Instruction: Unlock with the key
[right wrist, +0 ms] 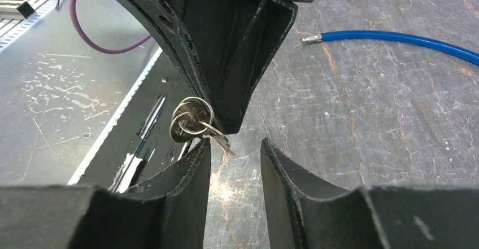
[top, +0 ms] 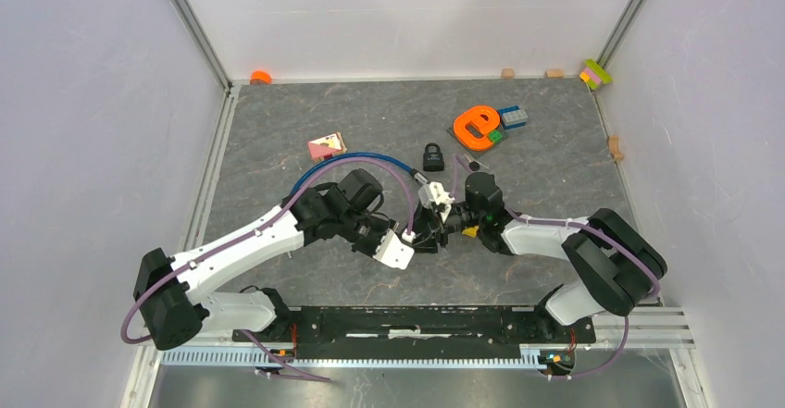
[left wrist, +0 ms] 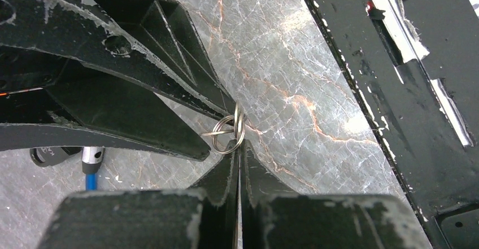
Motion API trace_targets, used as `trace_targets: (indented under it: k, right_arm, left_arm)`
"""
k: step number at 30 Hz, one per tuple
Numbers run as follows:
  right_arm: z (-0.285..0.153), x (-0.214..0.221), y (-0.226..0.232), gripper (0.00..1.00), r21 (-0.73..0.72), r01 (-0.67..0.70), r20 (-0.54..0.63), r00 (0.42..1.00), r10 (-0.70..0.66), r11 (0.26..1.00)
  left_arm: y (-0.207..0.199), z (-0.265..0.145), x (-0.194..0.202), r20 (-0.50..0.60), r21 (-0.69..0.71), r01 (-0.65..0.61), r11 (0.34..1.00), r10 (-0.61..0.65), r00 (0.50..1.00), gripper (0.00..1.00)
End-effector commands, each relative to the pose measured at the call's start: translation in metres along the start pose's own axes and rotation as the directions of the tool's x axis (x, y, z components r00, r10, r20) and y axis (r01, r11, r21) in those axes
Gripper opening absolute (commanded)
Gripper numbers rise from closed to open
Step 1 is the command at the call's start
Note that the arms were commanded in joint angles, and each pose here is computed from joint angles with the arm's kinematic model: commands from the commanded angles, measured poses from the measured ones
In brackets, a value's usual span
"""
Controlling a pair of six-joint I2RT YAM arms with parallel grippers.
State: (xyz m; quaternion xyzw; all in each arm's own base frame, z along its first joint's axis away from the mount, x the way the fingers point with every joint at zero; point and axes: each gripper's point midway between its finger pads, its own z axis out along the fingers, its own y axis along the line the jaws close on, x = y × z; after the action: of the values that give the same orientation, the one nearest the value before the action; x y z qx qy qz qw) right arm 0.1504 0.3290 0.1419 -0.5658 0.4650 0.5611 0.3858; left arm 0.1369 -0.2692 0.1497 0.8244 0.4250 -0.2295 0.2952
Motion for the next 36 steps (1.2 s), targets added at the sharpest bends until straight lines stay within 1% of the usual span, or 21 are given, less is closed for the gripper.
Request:
trace_targets:
  k: [1, 9, 16, 22, 31, 36]
  right_arm:
    - [0.005, -0.021, 0.001, 0.41, -0.038, 0.052, 0.05, 0.997, -0.05, 0.998]
    - [0.006, -0.016, 0.005, 0.36, -0.057, 0.032, 0.044, 0.999, -0.029, 0.998]
    - [0.007, -0.009, 0.007, 0.29, -0.068, 0.01, 0.033, 0.999, -0.008, 0.998]
    - [0.007, -0.006, 0.008, 0.28, -0.07, 0.0, 0.03, 1.0, 0.002, 0.998]
    - [0.007, -0.003, 0.007, 0.15, -0.067, -0.004, 0.014, 1.0, 0.005, 0.998]
    - [0.005, 0.007, 0.0, 0.09, -0.051, 0.03, -0.043, 0.999, -0.032, 0.998]
  left_arm:
    - [0.011, -0.004, -0.008, 0.019, -0.056, -0.066, 0.996, 0.067, 0.998, 0.02]
    - [0.013, -0.005, -0.009, 0.019, -0.072, -0.068, 0.995, 0.069, 0.997, 0.02]
    - [0.015, -0.006, -0.01, 0.022, -0.085, -0.066, 0.994, 0.068, 0.997, 0.02]
    - [0.015, -0.006, -0.01, 0.023, -0.093, -0.063, 0.994, 0.065, 0.998, 0.02]
    - [0.014, -0.006, -0.007, 0.017, -0.1, -0.062, 0.993, 0.064, 0.998, 0.02]
    - [0.013, -0.008, -0.005, 0.01, -0.107, -0.063, 0.992, 0.064, 0.998, 0.02]
